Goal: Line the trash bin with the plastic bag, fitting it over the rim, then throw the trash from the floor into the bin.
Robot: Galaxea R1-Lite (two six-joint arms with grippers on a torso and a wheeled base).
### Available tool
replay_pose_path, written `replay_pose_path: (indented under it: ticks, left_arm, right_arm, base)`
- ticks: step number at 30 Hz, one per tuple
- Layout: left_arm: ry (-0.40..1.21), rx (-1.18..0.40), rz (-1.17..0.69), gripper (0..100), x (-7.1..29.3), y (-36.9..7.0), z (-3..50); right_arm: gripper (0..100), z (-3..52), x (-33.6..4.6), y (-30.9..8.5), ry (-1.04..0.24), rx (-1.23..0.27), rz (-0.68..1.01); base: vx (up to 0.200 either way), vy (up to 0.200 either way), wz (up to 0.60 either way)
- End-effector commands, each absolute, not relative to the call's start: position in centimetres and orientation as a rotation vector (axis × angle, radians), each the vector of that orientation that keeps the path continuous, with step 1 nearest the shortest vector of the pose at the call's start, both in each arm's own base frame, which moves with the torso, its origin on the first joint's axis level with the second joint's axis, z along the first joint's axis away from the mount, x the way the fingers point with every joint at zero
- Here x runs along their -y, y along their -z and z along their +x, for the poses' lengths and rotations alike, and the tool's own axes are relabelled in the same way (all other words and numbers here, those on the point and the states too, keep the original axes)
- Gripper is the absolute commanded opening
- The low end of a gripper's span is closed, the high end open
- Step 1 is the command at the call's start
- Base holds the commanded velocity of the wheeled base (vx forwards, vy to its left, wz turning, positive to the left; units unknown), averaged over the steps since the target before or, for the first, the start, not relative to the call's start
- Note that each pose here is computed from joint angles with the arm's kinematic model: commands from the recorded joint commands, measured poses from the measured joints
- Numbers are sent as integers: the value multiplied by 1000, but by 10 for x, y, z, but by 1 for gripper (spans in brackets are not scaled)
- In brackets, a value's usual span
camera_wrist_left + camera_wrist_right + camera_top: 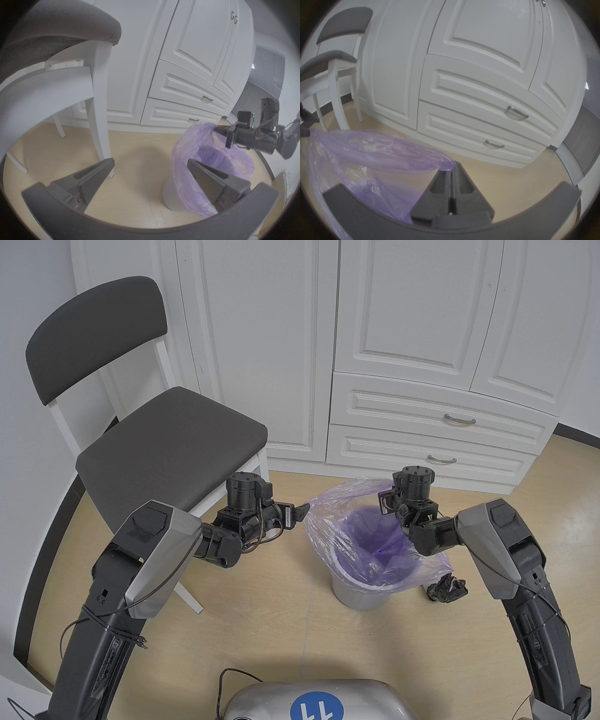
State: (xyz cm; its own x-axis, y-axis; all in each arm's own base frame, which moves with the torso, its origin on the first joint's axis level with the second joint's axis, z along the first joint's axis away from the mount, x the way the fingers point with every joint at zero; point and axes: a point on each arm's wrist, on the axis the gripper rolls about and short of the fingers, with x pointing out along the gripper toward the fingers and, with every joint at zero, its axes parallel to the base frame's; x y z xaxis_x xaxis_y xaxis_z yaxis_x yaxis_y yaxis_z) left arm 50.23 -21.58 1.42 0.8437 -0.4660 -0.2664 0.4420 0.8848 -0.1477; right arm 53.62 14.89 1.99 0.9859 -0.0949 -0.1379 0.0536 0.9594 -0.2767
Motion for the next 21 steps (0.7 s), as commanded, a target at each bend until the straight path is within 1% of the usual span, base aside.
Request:
replay_pose_path:
  ticks: [1,6,9,10,13,14,15,17,18,19,20,21]
  left_arm:
    - [482,-308,-80,100,217,-8,502]
    - [482,-305,-80,100,217,-8,502]
    - [484,-305,-79,100,217,-9,501]
    - [484,-305,-79,100,217,-9,501]
    - [485,-312,-73,100,217,-4,500]
    - [485,-312,-73,100,217,-4,500]
    - [486,-302,-75,100,216,-4,500]
    - [486,-298,-76,100,215,-4,500]
    - [486,-298,-76,100,215,-4,500]
    - [486,-298,-76,100,215,-4,500]
    - [492,-297,-77,100,215,-5,500]
    - [495,-298,-79,100,215,-5,500]
  right_arm:
    - [0,539,-148,7,70,-183,-287]
    - [0,541,-142,2,87,-147,-275]
    - [0,541,-143,-8,95,-111,-268]
    - [100,541,-143,-8,95,-110,-267]
    - [100,536,-146,-37,89,-72,-257]
    - [100,536,-146,-37,89,-72,-257]
    - [100,517,-145,-50,56,-141,-288]
    - [100,490,-144,-62,-32,-225,-321]
    - [100,482,-143,-65,-66,-250,-326]
    - [100,482,-143,-65,-66,-250,-326]
    - [100,455,-138,-84,-154,-318,-335]
    - [100,447,-136,-92,-167,-341,-340]
  base:
    - [0,0,0]
    - [0,0,0]
    - [0,0,0]
    - [0,0,0]
    - [0,0,0]
    - [0,0,0]
    - [0,0,0]
    - [0,0,0]
    - [0,0,0]
    - [0,0,0]
    - [0,0,0]
    - [0,0,0]
